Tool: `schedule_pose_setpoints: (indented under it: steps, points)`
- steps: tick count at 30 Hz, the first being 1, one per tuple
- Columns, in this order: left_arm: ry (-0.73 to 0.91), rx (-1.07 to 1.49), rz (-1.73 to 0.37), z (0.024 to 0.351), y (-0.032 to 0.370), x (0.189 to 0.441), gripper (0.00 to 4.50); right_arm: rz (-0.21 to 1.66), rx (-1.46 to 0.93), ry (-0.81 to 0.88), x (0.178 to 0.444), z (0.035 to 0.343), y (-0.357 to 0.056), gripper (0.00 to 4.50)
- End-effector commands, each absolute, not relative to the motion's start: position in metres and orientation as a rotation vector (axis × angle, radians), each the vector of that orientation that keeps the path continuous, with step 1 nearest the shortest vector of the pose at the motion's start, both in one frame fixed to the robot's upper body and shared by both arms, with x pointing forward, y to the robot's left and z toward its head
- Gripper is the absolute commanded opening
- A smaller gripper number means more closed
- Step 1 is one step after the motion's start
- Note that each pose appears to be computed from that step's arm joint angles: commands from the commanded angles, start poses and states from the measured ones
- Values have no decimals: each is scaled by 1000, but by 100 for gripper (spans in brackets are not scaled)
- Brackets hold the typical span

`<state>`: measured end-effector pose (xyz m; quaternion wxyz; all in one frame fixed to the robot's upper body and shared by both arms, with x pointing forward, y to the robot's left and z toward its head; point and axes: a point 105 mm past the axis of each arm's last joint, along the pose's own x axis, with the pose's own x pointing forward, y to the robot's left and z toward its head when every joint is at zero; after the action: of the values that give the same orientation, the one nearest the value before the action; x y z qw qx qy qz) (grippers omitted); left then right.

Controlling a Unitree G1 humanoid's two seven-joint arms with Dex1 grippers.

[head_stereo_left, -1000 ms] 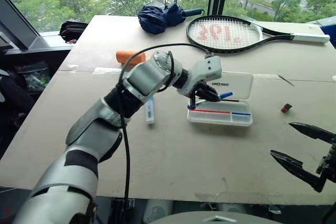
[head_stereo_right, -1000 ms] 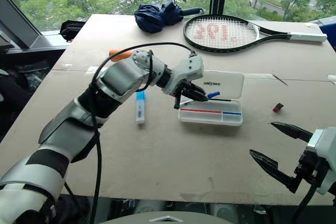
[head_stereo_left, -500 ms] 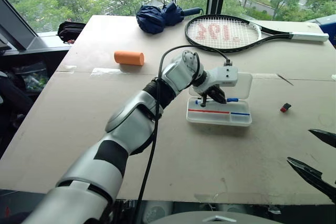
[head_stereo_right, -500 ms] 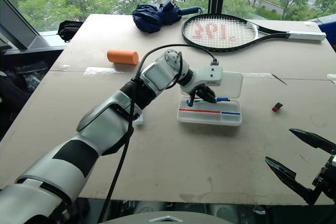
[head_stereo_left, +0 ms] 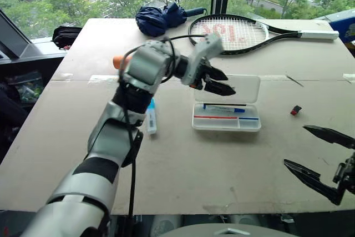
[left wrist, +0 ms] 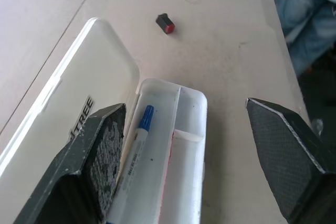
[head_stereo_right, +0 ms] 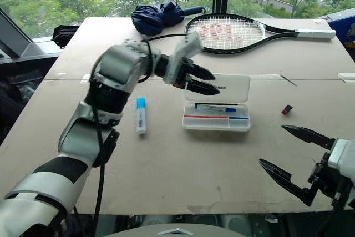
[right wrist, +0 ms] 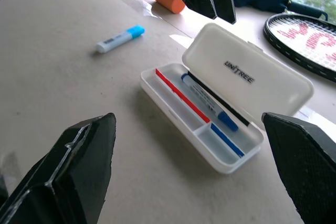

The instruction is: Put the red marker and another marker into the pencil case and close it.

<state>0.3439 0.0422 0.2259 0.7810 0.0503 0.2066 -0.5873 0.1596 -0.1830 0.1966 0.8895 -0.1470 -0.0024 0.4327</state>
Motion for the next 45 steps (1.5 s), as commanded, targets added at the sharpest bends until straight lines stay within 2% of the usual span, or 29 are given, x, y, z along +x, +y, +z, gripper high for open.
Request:
schedule_pose_setpoints:
  steps: [1, 3, 7, 9, 14, 23, 26, 28, 34, 40, 43, 45]
  points:
    - [398, 114, -740, 226, 101, 346, 376, 984, -284, -37, 171, 201, -171, 450]
    - [436, 200, -477, 207, 140, 339, 376, 1039, -279, -43, 181, 203, -166, 450]
    - [548, 168, -263, 158, 173, 328, 376, 1121, -286, -47, 193, 208, -163, 450]
    - [557, 131, -173, 145, 178, 325, 376, 1145, -295, -41, 196, 210, -165, 450]
    - [623, 16, -95, 116, 161, 325, 376, 1172, -320, -24, 199, 214, -170, 450]
    - [697, -63, -77, 96, 145, 324, 376, 1159, -330, 9, 191, 213, -177, 450]
    - [682, -47, -143, 100, 134, 323, 307, 1153, -329, 14, 188, 211, -178, 450]
    - [650, -43, -176, 108, 129, 324, 219, 1151, -328, 15, 188, 211, -178, 450]
    - [638, -44, -171, 113, 137, 326, 219, 1145, -326, 16, 187, 208, -178, 450]
    - [723, -35, -80, 91, 151, 322, 219, 1145, -328, 15, 187, 207, -179, 450]
    - [737, -36, -78, 87, 152, 320, 140, 1146, -330, 14, 187, 206, -179, 450]
    - [724, -45, -89, 89, 152, 320, 70, 1145, -331, 13, 187, 206, -179, 450]
